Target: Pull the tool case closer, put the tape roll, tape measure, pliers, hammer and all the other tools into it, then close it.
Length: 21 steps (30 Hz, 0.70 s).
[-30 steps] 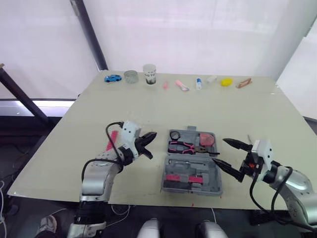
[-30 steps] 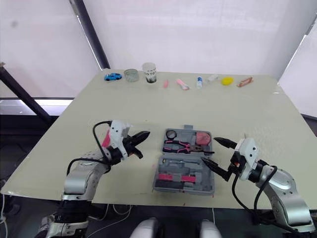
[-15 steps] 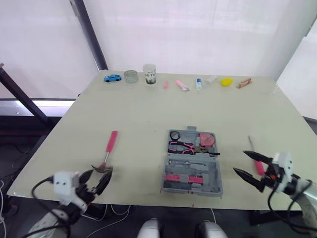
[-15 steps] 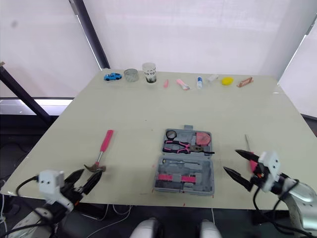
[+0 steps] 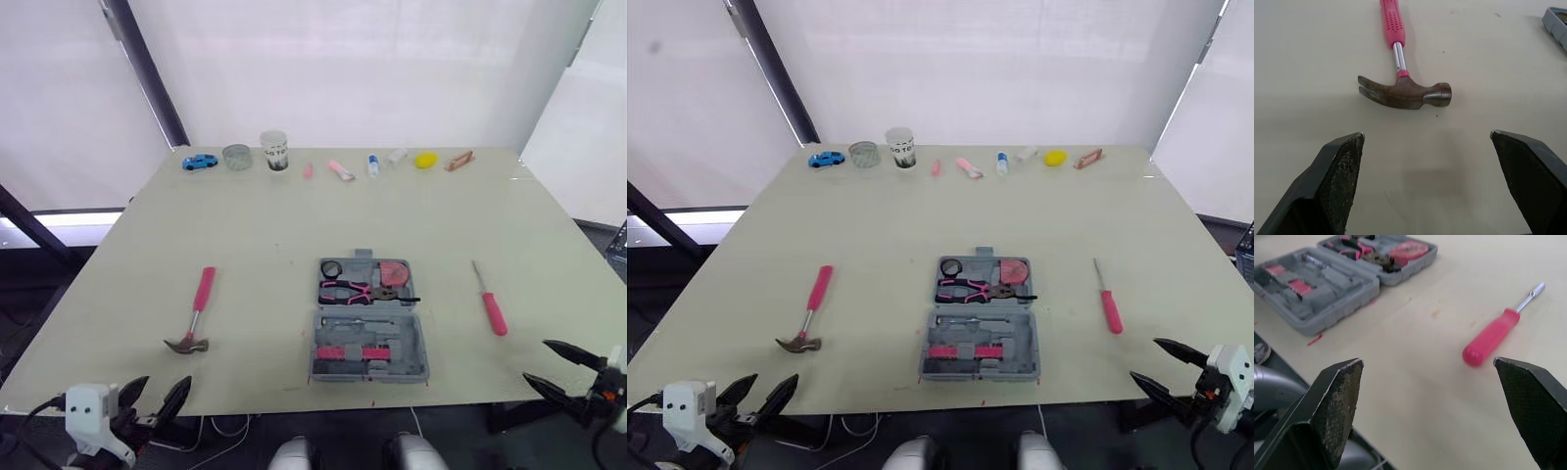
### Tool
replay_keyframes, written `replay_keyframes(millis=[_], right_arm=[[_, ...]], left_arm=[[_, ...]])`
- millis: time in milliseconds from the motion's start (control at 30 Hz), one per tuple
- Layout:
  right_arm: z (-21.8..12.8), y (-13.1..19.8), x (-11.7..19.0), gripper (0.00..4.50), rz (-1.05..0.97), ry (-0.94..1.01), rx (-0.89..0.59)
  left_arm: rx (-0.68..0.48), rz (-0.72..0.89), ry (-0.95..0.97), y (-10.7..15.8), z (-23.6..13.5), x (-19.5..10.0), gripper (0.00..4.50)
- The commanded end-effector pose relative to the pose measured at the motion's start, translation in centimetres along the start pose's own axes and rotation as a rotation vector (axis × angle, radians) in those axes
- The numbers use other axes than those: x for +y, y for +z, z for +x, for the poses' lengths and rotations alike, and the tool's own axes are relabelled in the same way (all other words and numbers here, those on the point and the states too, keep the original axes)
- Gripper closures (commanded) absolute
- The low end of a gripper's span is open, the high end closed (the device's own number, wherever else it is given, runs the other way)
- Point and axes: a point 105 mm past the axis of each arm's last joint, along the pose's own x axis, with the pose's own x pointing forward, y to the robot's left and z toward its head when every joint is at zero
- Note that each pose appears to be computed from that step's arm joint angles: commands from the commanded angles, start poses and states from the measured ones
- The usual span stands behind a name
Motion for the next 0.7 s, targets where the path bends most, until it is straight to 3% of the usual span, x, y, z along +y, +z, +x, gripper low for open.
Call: replay_keyframes(millis=[33,267,467,700], right_arm=[[1.1,2.2,0.3,0.00,-0.048,0.045,-0.073],[6.8,7.5,3.4,0.00,-0.134,0.300,-0.215],[9.4,10.6,6.0,0.00,-0.188,0.483,-0.268],[11.4,13.8,8.1,0.00,-0.248,0.618,-0.309]], left_arm=[[-0.063,0.028,-0.019,2.2,0.4,-0.5,0.10],[-0.119,0.101,-0.084,7.1,3.2,-2.5,0.10],[-0.078,0.130,-0.048,8.9,5.5,-3.0,0.10],[0.068,0.095,0.088,10.0,7.7,-1.9,0.10]])
